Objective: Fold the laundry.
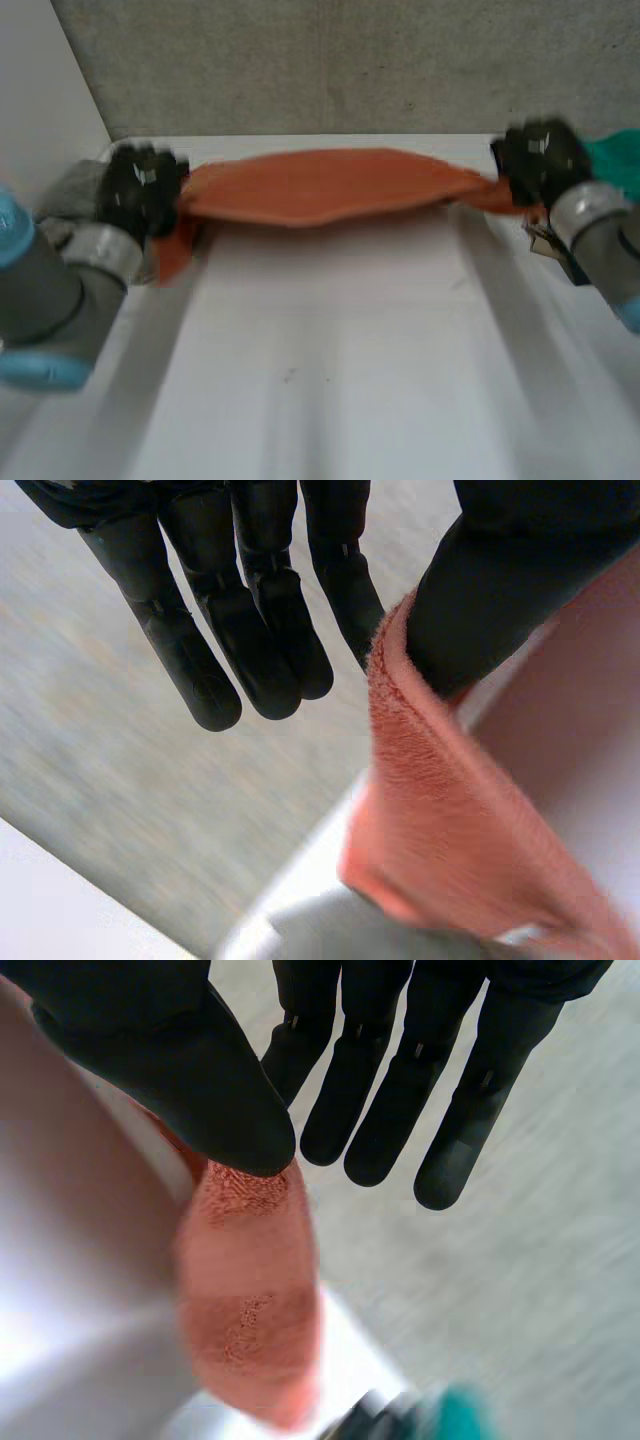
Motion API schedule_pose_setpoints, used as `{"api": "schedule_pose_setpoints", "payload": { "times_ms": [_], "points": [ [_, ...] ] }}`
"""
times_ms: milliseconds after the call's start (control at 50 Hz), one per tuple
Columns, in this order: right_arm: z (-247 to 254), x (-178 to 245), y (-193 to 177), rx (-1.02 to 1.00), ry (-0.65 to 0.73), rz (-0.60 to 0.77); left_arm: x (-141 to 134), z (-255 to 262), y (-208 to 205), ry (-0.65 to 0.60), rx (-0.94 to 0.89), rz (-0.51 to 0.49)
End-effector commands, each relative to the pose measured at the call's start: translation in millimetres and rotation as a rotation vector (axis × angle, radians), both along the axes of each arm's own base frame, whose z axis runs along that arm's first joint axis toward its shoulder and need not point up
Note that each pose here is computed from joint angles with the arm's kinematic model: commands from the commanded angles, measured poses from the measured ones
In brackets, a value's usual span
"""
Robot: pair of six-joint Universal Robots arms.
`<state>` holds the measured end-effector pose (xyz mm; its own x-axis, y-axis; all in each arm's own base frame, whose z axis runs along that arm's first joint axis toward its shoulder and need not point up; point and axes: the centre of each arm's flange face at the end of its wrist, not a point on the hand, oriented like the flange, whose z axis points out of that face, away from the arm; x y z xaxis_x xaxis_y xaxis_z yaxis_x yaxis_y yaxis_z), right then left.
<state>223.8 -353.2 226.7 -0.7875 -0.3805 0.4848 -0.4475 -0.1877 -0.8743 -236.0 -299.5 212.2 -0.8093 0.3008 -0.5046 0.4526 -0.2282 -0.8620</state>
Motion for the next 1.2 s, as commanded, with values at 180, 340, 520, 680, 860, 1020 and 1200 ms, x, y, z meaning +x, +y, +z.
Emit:
{"api": "schedule_pose_setpoints", "payload": {
  "times_ms": [180, 340, 520, 680, 860, 1020, 1200],
  "points": [
    [-57.7, -18.5, 35.8, 0.274, 0.048, 0.033, 20.4, -84.5, -5.7, -0.069, 0.174, 0.001],
    [-61.6, -19.1, 36.0, 0.286, 0.049, 0.022, 38.1, -91.7, -16.8, -0.138, 0.175, 0.056],
    [-59.8, -21.1, 33.7, 0.275, 0.055, -0.008, 46.3, -81.6, 9.1, -0.175, 0.185, 0.070],
    [-58.1, -21.7, 31.3, 0.270, 0.052, -0.010, 59.9, -85.0, 5.4, -0.169, 0.219, 0.110],
    [-57.2, -28.2, 21.5, 0.282, 0.033, -0.036, 64.4, -83.3, 1.9, -0.162, 0.272, 0.120],
    [-62.4, -43.2, 12.3, 0.409, 0.034, -0.083, 63.7, -75.0, -6.9, -0.155, 0.237, 0.122],
    [-74.7, -53.6, 12.5, 0.553, 0.034, -0.101, 62.3, -69.5, -25.0, -0.130, 0.208, 0.128]
  ]
}}
